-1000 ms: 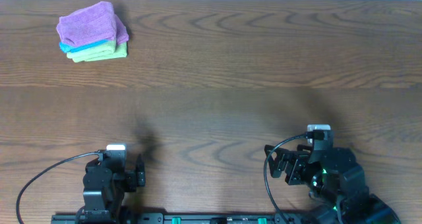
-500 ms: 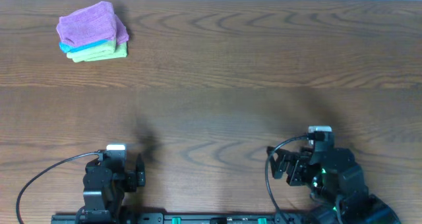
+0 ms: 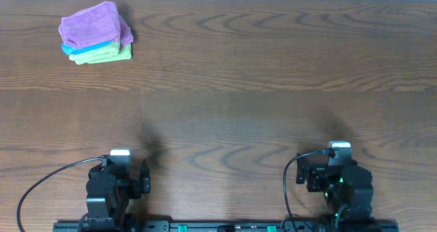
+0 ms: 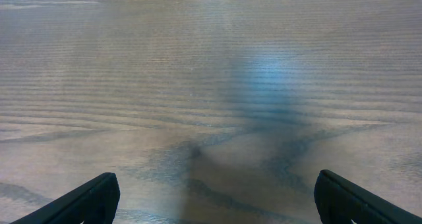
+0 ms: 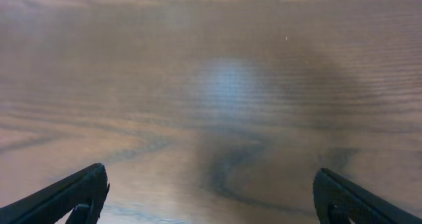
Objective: Fold the cloth
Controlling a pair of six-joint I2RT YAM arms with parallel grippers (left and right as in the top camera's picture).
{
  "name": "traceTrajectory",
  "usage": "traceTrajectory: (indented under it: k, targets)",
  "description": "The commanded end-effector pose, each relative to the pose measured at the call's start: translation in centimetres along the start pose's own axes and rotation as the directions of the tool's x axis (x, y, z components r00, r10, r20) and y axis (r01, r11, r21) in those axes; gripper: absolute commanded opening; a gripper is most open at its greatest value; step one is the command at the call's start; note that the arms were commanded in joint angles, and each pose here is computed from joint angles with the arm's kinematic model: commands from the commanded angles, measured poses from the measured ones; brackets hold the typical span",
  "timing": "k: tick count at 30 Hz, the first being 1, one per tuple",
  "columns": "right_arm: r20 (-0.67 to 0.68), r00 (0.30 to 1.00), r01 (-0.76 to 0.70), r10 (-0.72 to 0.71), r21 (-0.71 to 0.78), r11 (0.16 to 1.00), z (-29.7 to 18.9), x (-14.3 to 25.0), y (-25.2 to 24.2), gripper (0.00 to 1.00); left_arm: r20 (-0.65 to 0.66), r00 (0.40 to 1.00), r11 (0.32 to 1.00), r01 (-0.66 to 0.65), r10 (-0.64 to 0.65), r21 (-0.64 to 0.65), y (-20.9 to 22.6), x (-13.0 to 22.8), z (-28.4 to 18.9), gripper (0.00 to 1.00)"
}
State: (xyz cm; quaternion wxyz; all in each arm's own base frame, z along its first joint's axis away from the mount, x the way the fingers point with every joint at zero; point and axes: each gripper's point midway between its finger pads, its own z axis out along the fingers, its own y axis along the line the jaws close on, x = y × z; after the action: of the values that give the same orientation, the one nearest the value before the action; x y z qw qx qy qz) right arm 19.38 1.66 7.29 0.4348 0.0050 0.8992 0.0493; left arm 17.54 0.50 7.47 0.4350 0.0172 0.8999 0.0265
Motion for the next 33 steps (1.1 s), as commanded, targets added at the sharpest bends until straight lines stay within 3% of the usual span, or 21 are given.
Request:
traceTrajectory:
  k: [1,10,33]
  targets:
    - [0.02,0.996,0.092,-0.092,-0.016,0.996,0.4,0.4,-0.1,0.99,-0.065,0.998,1.0,-0.026,0.025,-0.017,0.2,2.1,0.8,0.95]
    - [0.079,0.984,0.157,-0.162,0.065,0.985,-0.4,-0.4,-1.4,0.99,-0.065,0.998,1.0,-0.026,0.025,-0.017,0.2,2.1,0.8,0.95]
    - [0.087,0.98,0.176,-0.179,0.045,0.983,-0.4,-0.5,-0.9,0.99,-0.066,0.998,1.0,-0.026,0.025,-0.017,0.2,2.1,0.8,0.95]
